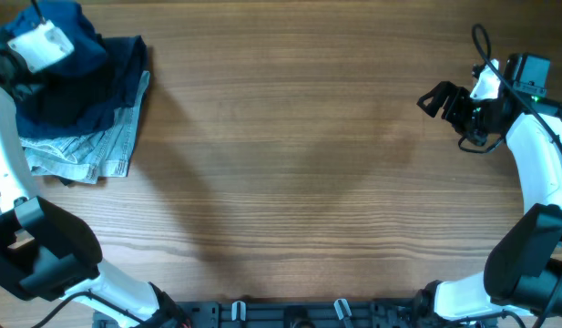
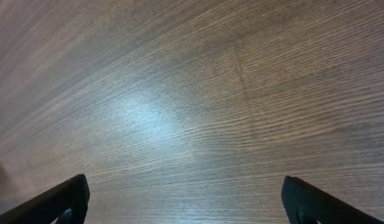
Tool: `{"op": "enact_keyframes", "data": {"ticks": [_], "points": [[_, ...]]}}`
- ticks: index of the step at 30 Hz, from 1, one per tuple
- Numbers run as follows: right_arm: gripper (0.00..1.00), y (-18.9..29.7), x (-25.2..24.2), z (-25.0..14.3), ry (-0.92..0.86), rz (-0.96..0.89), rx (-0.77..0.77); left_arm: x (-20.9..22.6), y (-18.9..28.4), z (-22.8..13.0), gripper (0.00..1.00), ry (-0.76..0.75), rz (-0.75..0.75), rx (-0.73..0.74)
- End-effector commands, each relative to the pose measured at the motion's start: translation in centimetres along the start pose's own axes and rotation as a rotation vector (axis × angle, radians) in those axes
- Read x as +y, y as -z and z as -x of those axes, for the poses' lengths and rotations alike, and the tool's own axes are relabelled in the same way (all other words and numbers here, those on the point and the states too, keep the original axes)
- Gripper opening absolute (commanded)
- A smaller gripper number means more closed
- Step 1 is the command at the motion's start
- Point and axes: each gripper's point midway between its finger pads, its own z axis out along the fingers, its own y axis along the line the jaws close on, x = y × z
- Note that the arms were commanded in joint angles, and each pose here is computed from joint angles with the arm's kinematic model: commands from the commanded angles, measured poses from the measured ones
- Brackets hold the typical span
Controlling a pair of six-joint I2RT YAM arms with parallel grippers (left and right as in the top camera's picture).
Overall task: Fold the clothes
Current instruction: 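Carry the bundle left and drop it onto the clothes pile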
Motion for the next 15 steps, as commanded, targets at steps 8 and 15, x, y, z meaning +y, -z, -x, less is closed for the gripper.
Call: {"op": "enact_keyframes", "data": {"ticks": [8, 15], "points": [[1.0, 1.0, 0.6, 0.6, 0.021, -0.003, -0.024, -4.6, 2.0, -1.1, 1.0, 0.042, -0.19, 0.022], [0.99, 1.0, 0.6, 0.5, 0.02, -0.003, -0.022, -5.1, 2.8, -0.5, 1.0, 0.097, -0.208, -0.002]]}}
